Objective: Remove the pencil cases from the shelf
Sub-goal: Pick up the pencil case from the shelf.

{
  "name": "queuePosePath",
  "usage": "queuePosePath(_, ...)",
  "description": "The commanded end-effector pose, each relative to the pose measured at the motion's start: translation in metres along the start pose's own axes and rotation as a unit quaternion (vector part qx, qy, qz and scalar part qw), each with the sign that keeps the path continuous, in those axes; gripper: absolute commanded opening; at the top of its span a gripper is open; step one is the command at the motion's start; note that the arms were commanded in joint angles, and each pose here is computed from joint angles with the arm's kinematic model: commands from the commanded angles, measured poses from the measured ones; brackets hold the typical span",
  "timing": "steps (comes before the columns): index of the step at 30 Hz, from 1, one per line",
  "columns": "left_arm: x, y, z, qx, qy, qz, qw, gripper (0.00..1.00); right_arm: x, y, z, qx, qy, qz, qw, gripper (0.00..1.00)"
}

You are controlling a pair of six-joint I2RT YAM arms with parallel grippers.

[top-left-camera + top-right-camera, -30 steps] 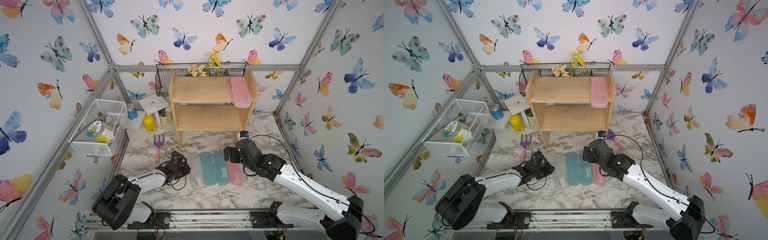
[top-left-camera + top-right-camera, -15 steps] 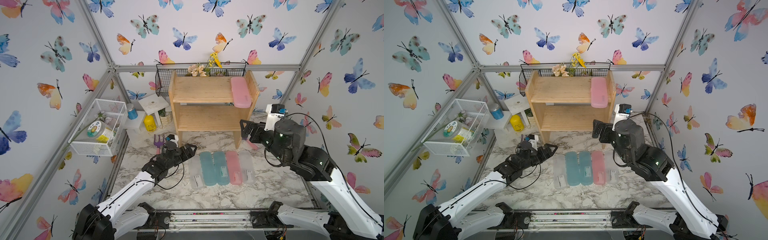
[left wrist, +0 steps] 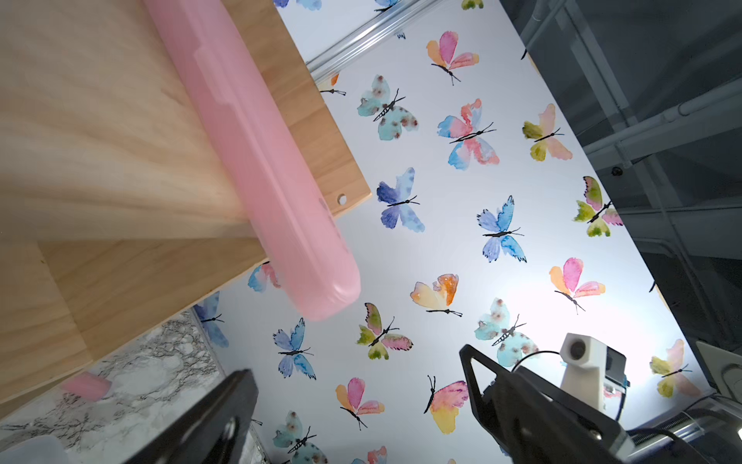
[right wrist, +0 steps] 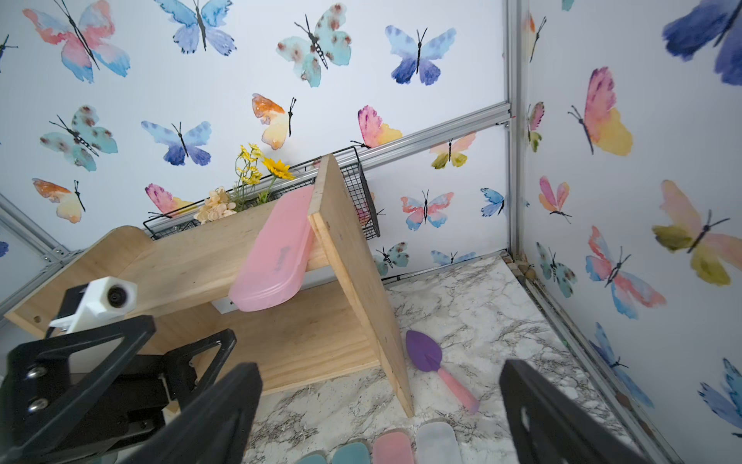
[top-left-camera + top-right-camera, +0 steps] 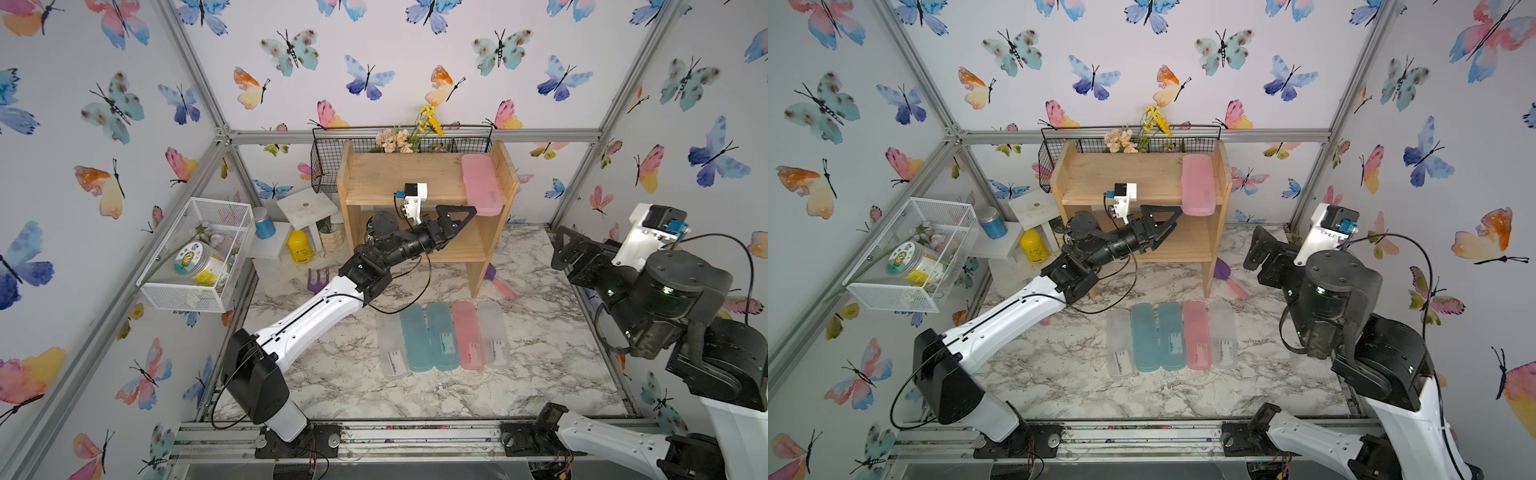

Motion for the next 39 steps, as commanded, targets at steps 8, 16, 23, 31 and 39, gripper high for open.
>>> queuePosePath(8,0.031,0.029,-0.009,-0.028,0.014,0.034,0.999,0.94,0.001,-0.012,-0.007,-0.035,-0.004,-0.036,0.999,0.99)
queuePosePath(16,0.039,0.023,0.002,-0.024,0.002,0.044,0.999,0.92,0.001,-0.016,-0.013,-0.035,0.004,-0.033,0.999,0.99)
queuePosePath(23,0.037,0.027,0.008,-0.021,-0.018,0.085,0.996,0.81,0.004,-0.013,-0.017,-0.036,0.010,-0.028,0.999,0.99)
queuePosePath(31,0.031,0.023,0.008,-0.011,-0.047,0.109,0.993,0.68,0.009,-0.009,-0.025,-0.041,0.019,-0.023,0.999,0.99)
queuePosePath(39,0.035,0.019,0.006,-0.002,-0.051,0.118,0.992,0.55,0.018,-0.006,-0.040,-0.053,0.032,-0.023,0.998,0.99)
Point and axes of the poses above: each gripper's point midway between its finger pads, its own x axis out along the fingers, its own y axis along the line the jaws close on, z = x × y, the point moved 7 cm from there along -x, back along the fingers, and after that the axes turned 12 degrees about x, right-handed, at the moved point
